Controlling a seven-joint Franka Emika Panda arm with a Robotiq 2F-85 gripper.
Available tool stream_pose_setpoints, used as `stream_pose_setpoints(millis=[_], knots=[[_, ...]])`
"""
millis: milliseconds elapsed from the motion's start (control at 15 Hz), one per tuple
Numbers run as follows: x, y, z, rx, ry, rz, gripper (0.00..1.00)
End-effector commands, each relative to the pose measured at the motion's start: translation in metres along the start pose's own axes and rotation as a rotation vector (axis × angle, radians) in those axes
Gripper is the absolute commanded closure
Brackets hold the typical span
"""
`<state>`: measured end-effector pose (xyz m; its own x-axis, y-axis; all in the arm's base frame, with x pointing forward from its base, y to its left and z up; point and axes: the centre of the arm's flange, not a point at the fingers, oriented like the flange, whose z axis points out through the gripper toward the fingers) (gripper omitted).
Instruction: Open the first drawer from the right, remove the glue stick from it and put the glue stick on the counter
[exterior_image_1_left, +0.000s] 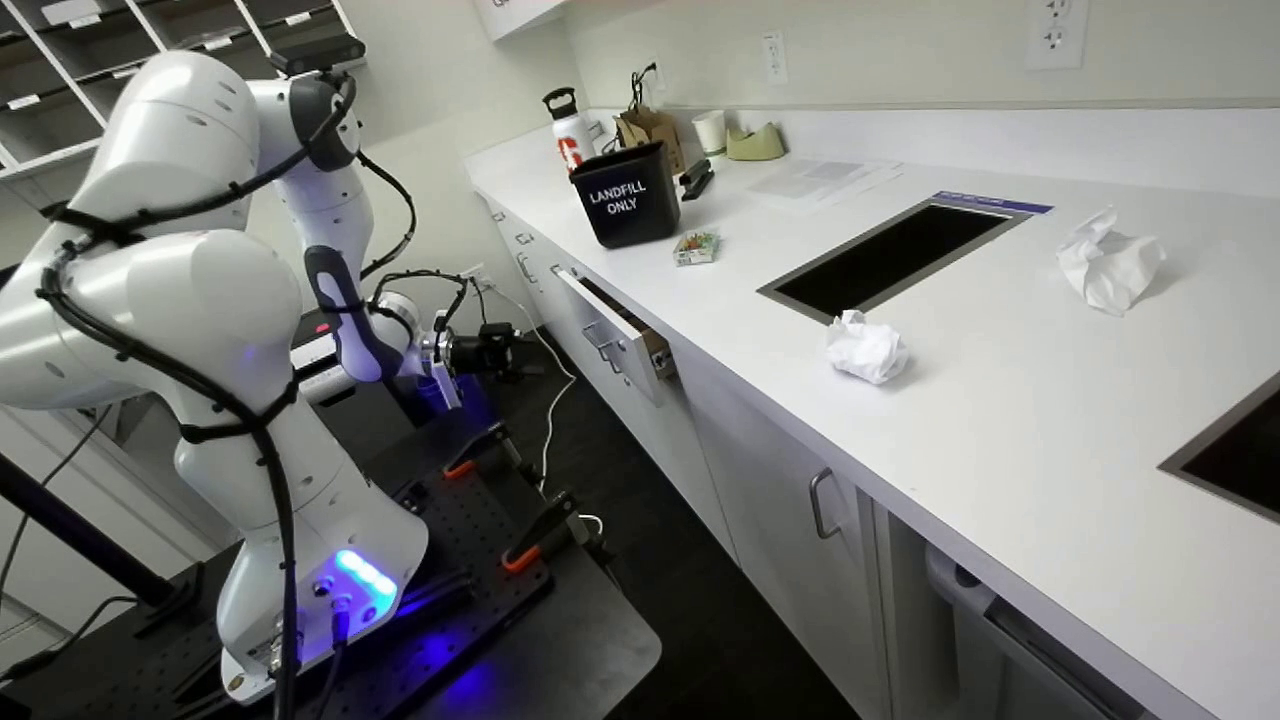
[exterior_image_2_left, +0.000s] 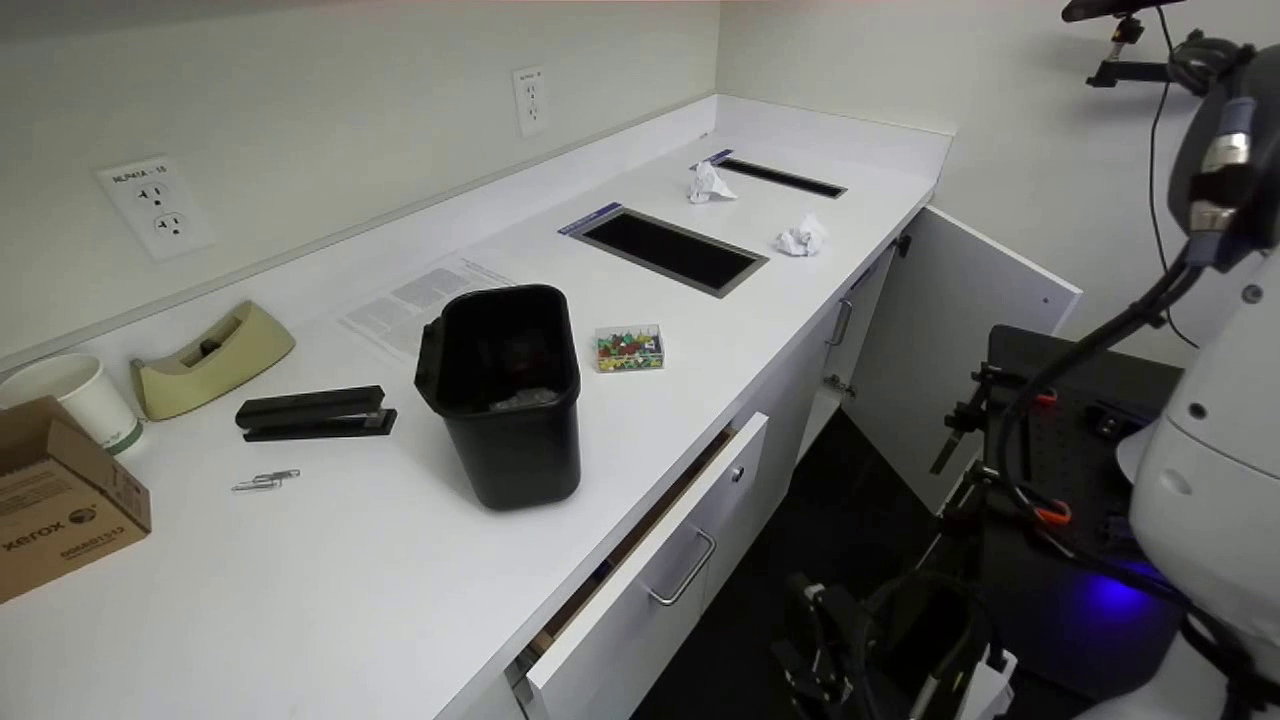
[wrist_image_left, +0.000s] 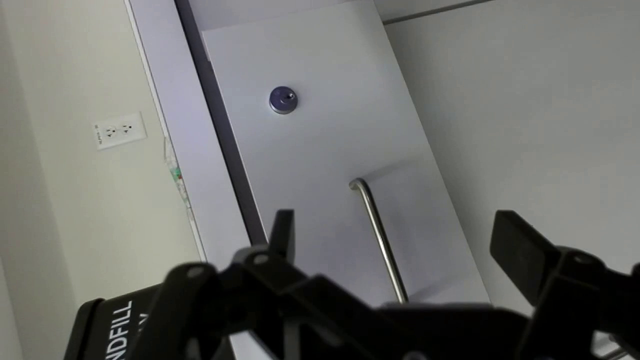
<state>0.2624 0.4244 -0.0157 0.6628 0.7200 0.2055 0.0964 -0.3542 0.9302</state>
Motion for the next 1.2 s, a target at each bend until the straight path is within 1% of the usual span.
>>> stream_pose_setpoints(millis=[0,200,333,400,667,867,1133], knots=[[0.008,-0.014,0.009,-0.075,0.032,-0.025,0.00],[0.023,-0.029,0.016,-0.186,0.097,-0.057,0.00],[0.031,-0.037,0.021,-0.217,0.123,-0.059,0.00],[0.035,-0.042,0.025,-0.227,0.127,-0.061,0.00],[0.049,-0.050,0.044,-0.225,0.129,-0.086,0.00],[0.059,-0.057,0.061,-0.262,0.134,-0.139,0.00],[0.065,-0.067,0.081,-0.283,0.134,-0.202,0.00]])
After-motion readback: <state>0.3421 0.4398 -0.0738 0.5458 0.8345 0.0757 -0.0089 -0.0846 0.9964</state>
